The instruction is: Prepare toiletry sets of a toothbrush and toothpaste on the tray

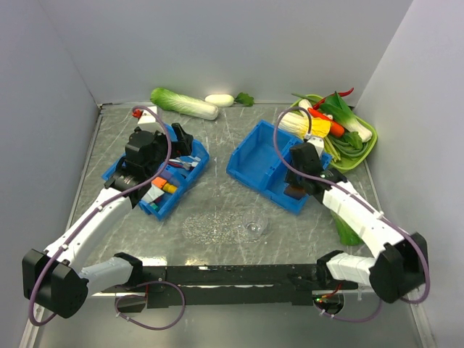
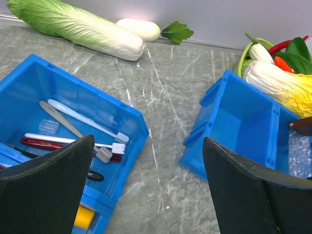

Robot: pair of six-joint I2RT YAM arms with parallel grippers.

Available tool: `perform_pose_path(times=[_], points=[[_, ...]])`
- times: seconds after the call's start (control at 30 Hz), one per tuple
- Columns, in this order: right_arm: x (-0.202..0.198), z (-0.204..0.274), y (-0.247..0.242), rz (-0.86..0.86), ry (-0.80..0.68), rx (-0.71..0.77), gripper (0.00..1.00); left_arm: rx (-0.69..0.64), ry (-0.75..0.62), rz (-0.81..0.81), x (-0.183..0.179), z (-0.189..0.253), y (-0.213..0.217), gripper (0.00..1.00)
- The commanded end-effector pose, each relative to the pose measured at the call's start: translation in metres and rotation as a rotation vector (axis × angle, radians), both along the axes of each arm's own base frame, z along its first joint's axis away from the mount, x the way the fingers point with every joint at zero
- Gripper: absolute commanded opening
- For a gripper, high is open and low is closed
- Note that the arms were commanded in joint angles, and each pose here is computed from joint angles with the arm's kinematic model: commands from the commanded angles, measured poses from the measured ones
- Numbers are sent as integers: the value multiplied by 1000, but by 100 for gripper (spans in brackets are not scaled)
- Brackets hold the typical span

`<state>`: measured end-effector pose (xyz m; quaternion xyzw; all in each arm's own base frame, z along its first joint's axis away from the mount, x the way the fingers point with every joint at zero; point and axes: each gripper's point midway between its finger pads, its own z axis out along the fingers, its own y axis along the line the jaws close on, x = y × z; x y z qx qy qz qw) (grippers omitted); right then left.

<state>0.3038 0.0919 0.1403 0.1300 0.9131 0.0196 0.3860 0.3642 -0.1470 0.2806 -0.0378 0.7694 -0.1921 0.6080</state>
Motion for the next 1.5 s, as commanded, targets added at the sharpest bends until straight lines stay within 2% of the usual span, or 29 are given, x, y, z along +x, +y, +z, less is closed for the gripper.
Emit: perform_pose_path(times=[0.0,0.3,0.53,0.67,1.0,1.27,1.47], points=[[10,62,-4,52,-192,-6,0,-40,-75,-29,-4,33,-5,96],[-7,116,19,348,-322,-41,0,-54,-83,-109,-8,37,-19,96],[-28,132,74,706,-365,-145,0,-43,-75,-379,-24,36,-66,97],[-42,138,112,893,-384,-81,0,-41,-87,-502,-38,35,-88,98],[-46,140,161,1059,-324,-97,0,31,-211,-537,-60,49,-94,97],[-49,134,182,1112,-295,-122,0,93,-182,-449,-48,36,-88,98],[-56,138,194,1153,-328,-130,0,120,-147,-418,-40,25,-87,98]])
